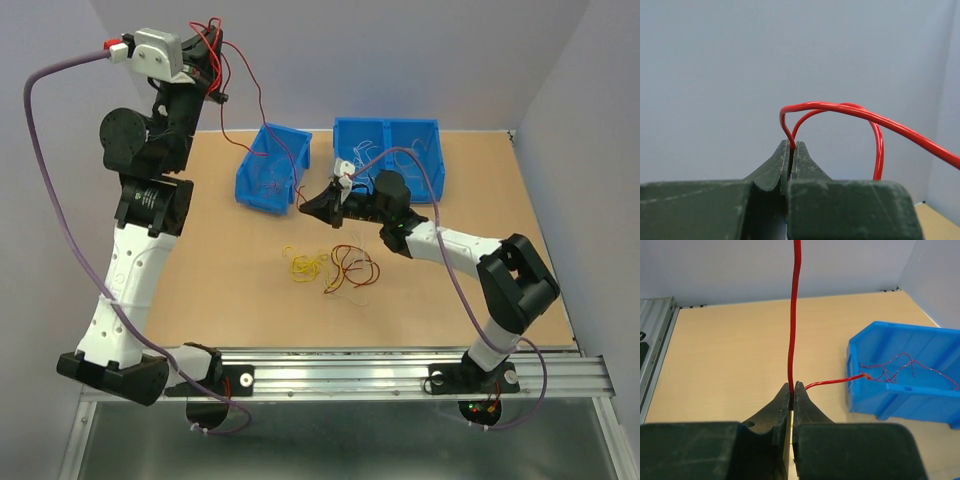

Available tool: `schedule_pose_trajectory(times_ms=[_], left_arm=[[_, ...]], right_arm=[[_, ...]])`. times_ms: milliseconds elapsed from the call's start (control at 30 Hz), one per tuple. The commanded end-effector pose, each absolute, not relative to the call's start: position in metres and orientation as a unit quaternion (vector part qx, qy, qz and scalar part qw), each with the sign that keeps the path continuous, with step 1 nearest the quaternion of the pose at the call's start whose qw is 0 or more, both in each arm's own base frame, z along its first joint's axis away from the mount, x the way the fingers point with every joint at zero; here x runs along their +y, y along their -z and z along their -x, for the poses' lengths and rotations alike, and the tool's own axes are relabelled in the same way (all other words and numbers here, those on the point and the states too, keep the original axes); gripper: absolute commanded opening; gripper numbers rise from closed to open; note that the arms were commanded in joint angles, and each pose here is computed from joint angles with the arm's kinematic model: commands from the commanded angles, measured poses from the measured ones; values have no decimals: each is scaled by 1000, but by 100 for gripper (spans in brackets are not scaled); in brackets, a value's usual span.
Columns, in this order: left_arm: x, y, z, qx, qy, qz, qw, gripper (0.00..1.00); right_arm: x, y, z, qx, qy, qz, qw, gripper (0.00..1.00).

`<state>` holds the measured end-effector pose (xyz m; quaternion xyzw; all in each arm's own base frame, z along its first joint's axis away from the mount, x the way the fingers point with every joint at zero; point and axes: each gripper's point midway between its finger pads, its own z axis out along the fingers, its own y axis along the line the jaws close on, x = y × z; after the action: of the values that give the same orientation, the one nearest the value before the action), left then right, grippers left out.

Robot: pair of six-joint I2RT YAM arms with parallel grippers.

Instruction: Untangle the cables

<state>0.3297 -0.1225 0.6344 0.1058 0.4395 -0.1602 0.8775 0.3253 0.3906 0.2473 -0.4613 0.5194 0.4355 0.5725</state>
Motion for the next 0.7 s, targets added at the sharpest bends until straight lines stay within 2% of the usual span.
schedule_pose_trajectory(times_ms=[0, 33, 67, 100, 233, 267, 300, 367, 667], left_arm=[[-98, -627, -361, 455, 106, -58, 882, 0], [-96, -620, -373, 464, 99, -54, 879, 0], [-94, -615, -380, 470, 95, -52, 876, 0], [-87, -612, -387, 474, 91, -47, 874, 0], [-79, -588, -425, 506, 83, -51, 857, 0], [-79, -577, -440, 519, 81, -53, 849, 0], [-80, -573, -446, 524, 83, -58, 846, 0], [-77, -553, -468, 543, 85, -61, 833, 0], [-87, -479, -524, 592, 101, -87, 795, 0]], right_arm=[[382, -279, -327, 496, -414, 460, 609, 1], [381, -277, -326, 497, -414, 460, 608, 4], [381, -278, -324, 496, -414, 461, 609, 15], [379, -280, -326, 496, -408, 459, 614, 46], [377, -283, -326, 497, -403, 453, 620, 48], [376, -283, -327, 498, -404, 452, 620, 53], [377, -283, -327, 499, -403, 451, 620, 65], [376, -285, -329, 500, -401, 447, 624, 69], [372, -287, -336, 514, -389, 426, 635, 71]])
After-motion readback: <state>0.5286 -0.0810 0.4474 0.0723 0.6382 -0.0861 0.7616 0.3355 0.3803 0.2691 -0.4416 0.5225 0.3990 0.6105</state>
